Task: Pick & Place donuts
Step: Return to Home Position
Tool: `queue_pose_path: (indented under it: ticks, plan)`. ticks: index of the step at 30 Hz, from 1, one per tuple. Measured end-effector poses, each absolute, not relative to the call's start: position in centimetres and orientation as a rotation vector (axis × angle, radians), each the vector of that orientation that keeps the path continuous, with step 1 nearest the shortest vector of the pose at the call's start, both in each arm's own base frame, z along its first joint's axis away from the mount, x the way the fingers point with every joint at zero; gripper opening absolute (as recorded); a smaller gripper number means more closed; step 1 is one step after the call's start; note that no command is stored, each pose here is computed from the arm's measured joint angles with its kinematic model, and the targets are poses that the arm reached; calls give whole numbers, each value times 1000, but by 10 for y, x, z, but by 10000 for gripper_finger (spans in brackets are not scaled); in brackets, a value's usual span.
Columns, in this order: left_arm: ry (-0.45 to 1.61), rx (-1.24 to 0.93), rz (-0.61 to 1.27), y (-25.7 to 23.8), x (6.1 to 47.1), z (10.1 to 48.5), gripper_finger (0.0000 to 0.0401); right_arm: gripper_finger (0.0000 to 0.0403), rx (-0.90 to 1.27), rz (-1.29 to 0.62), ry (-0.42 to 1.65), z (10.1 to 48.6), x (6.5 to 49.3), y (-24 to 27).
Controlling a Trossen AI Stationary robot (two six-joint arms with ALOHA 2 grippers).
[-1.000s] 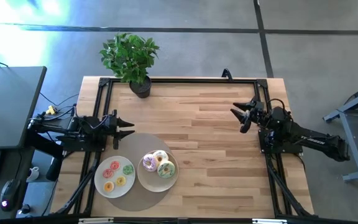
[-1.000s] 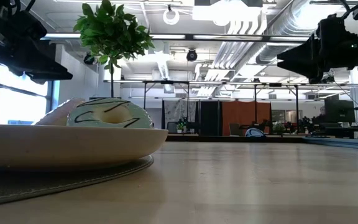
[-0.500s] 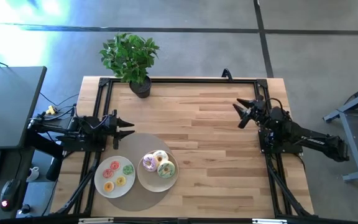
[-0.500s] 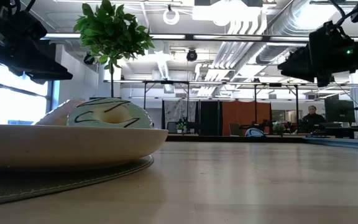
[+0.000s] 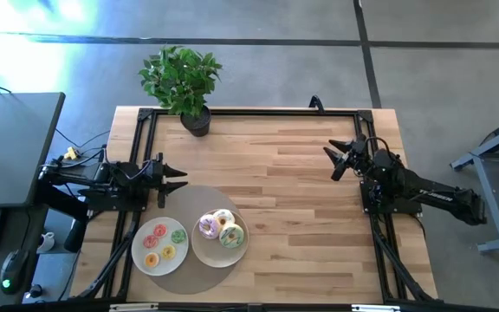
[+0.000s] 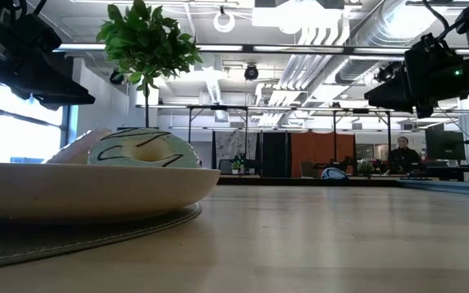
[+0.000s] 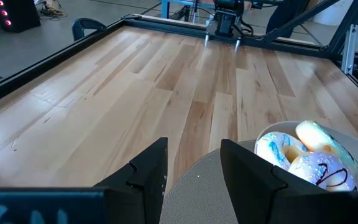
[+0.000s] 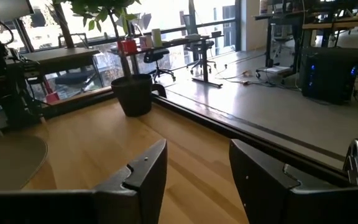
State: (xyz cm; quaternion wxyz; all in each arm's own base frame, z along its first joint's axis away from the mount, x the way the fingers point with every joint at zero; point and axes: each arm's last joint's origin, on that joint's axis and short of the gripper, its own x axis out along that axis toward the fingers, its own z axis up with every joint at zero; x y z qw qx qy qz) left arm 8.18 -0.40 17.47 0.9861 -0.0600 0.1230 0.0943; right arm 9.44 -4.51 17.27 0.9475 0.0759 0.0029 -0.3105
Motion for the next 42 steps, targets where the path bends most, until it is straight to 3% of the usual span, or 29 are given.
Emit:
queue_pose_path:
  ticks: [42]
  plan:
    - [247,-121,189,-4,82,175,147,174,154,-631,6,173,94,-45]
